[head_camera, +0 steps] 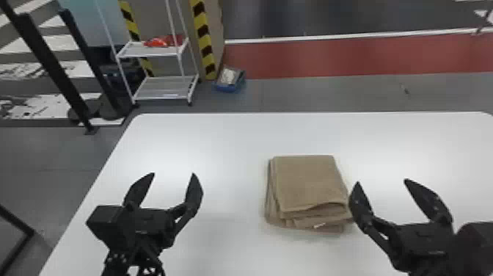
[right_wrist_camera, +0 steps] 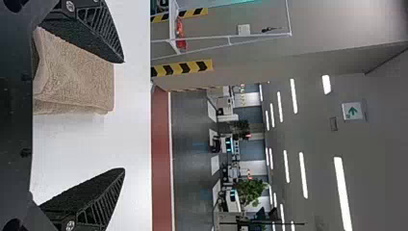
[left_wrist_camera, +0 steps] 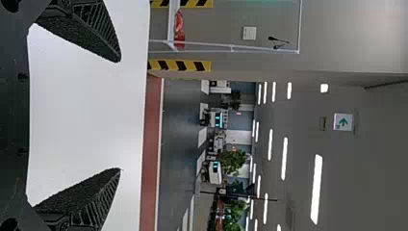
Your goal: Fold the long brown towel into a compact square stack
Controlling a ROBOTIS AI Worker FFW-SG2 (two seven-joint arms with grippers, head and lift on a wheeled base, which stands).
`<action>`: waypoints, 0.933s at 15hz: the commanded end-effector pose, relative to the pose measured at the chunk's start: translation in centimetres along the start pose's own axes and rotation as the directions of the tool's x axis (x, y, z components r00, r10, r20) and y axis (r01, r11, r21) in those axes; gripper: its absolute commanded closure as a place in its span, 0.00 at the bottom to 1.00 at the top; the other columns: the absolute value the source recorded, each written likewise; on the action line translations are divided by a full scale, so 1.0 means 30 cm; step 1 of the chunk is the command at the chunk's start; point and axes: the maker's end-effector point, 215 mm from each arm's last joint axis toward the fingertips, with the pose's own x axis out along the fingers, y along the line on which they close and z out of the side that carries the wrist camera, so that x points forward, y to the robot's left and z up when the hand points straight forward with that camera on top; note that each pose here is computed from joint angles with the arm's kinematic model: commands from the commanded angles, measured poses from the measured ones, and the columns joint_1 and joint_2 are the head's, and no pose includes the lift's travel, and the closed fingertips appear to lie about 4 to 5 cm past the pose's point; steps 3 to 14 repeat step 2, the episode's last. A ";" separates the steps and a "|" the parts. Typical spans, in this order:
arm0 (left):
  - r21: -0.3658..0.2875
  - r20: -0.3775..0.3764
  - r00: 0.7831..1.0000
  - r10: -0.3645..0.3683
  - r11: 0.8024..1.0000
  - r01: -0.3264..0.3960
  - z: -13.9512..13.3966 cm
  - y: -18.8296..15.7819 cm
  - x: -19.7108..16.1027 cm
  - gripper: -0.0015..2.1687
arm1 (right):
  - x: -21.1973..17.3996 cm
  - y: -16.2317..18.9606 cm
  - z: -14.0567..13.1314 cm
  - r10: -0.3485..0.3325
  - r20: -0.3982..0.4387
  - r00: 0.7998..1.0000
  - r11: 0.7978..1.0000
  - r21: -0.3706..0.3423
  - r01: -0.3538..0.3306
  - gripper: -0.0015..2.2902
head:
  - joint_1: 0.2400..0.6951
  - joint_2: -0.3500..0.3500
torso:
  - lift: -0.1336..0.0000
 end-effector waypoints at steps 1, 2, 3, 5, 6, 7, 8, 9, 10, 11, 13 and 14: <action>-0.002 0.000 1.000 0.001 1.000 -0.001 0.000 -0.001 0.000 0.03 | -0.001 0.000 0.001 -0.001 0.001 1.000 1.000 0.001 0.001 0.03 | 1.00 0.70 | 0.14; -0.003 -0.001 1.000 0.000 1.000 0.000 -0.003 -0.004 -0.002 0.03 | -0.001 -0.003 0.001 -0.002 0.001 1.000 1.000 0.000 0.002 0.03 | 1.00 0.70 | 0.14; -0.003 -0.001 1.000 0.000 1.000 0.000 -0.003 -0.004 -0.002 0.03 | -0.001 -0.003 0.001 -0.002 0.001 1.000 1.000 0.000 0.002 0.03 | 1.00 0.70 | 0.14; -0.003 -0.001 1.000 0.000 1.000 0.000 -0.003 -0.004 -0.002 0.03 | -0.001 -0.003 0.001 -0.002 0.001 1.000 1.000 0.000 0.002 0.03 | 1.00 0.70 | 0.14; -0.003 -0.001 1.000 0.000 1.000 0.000 -0.003 -0.004 -0.002 0.03 | -0.001 -0.003 0.001 -0.002 0.001 1.000 1.000 0.000 0.002 0.03 | 1.00 0.70 | 0.14; -0.003 -0.001 1.000 0.000 1.000 0.000 -0.003 -0.004 -0.002 0.03 | -0.001 -0.003 0.001 -0.002 0.001 1.000 1.000 0.000 0.002 0.03 | 1.00 0.70 | 0.14; -0.003 -0.001 1.000 0.000 1.000 0.000 -0.003 -0.004 -0.002 0.03 | -0.001 -0.003 0.001 -0.002 0.001 1.000 1.000 0.000 0.002 0.03 | 1.00 0.70 | 0.14; -0.003 -0.001 1.000 0.000 1.000 0.000 -0.003 -0.004 -0.002 0.03 | -0.001 -0.003 0.001 -0.002 0.001 1.000 1.000 0.000 0.002 0.03 | 1.00 0.70 | 0.14; -0.003 -0.001 1.000 0.000 1.000 0.000 -0.003 -0.004 -0.002 0.03 | -0.001 -0.003 0.001 -0.002 0.001 1.000 1.000 0.000 0.002 0.03 | 1.00 0.70 | 0.14; -0.003 -0.001 1.000 0.000 1.000 0.000 -0.003 -0.004 -0.002 0.03 | -0.001 -0.003 0.001 -0.002 0.001 1.000 1.000 0.000 0.002 0.03 | 1.00 0.70 | 0.14; -0.003 -0.001 1.000 0.000 1.000 0.000 -0.003 -0.004 -0.002 0.03 | -0.001 -0.003 0.001 -0.002 0.001 1.000 1.000 0.000 0.002 0.03 | 1.00 0.70 | 0.14; -0.003 -0.001 1.000 0.000 1.000 0.000 -0.003 -0.004 -0.002 0.03 | -0.001 -0.003 0.001 -0.002 0.001 1.000 1.000 0.000 0.002 0.03 | 1.00 0.70 | 0.14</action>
